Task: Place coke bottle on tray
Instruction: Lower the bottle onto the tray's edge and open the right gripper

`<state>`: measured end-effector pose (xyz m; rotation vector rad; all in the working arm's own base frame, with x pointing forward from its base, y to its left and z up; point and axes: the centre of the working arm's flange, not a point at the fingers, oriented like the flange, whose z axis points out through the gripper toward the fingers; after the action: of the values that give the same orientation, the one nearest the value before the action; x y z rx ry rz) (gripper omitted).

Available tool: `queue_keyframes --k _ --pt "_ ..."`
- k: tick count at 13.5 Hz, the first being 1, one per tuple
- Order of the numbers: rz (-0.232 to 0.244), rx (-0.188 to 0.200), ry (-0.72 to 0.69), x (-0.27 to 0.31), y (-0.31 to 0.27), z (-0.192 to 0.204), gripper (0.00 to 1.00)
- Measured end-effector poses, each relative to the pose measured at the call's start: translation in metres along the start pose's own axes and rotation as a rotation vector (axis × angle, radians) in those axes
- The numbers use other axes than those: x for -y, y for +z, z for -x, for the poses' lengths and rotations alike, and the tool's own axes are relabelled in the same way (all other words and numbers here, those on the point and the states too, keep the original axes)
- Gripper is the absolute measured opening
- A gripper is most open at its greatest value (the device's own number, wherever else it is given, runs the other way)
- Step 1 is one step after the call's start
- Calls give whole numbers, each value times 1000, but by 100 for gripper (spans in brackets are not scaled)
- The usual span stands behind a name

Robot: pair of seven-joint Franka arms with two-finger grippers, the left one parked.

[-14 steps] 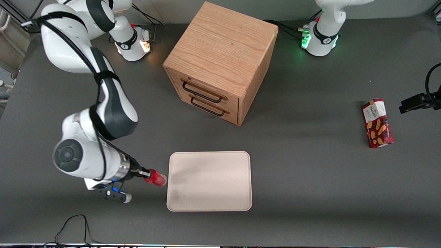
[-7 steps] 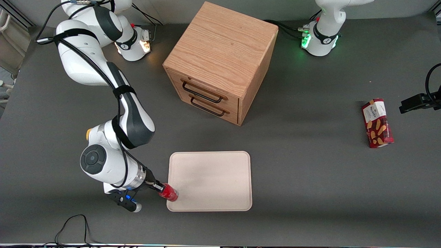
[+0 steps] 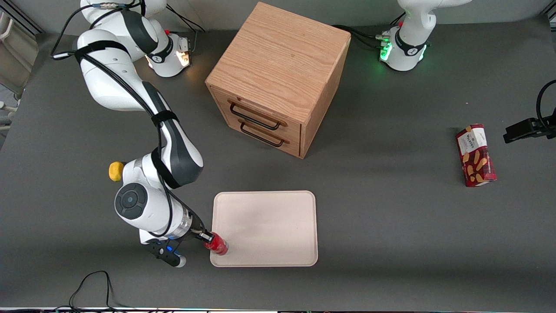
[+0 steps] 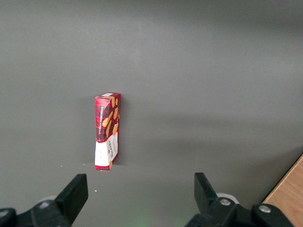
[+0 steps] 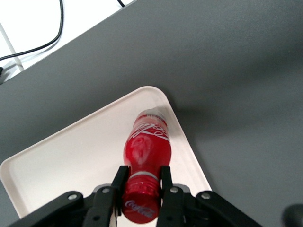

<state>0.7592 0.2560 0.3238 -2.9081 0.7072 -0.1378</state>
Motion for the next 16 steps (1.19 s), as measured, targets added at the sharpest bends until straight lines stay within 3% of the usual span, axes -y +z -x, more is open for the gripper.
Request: queue_keyframes --k 9,10,16 --pt "15 -8 -36 14 8 15 33" --pt "17 -10 -39 14 8 16 37" --pt "32 -24 -51 14 10 16 97"
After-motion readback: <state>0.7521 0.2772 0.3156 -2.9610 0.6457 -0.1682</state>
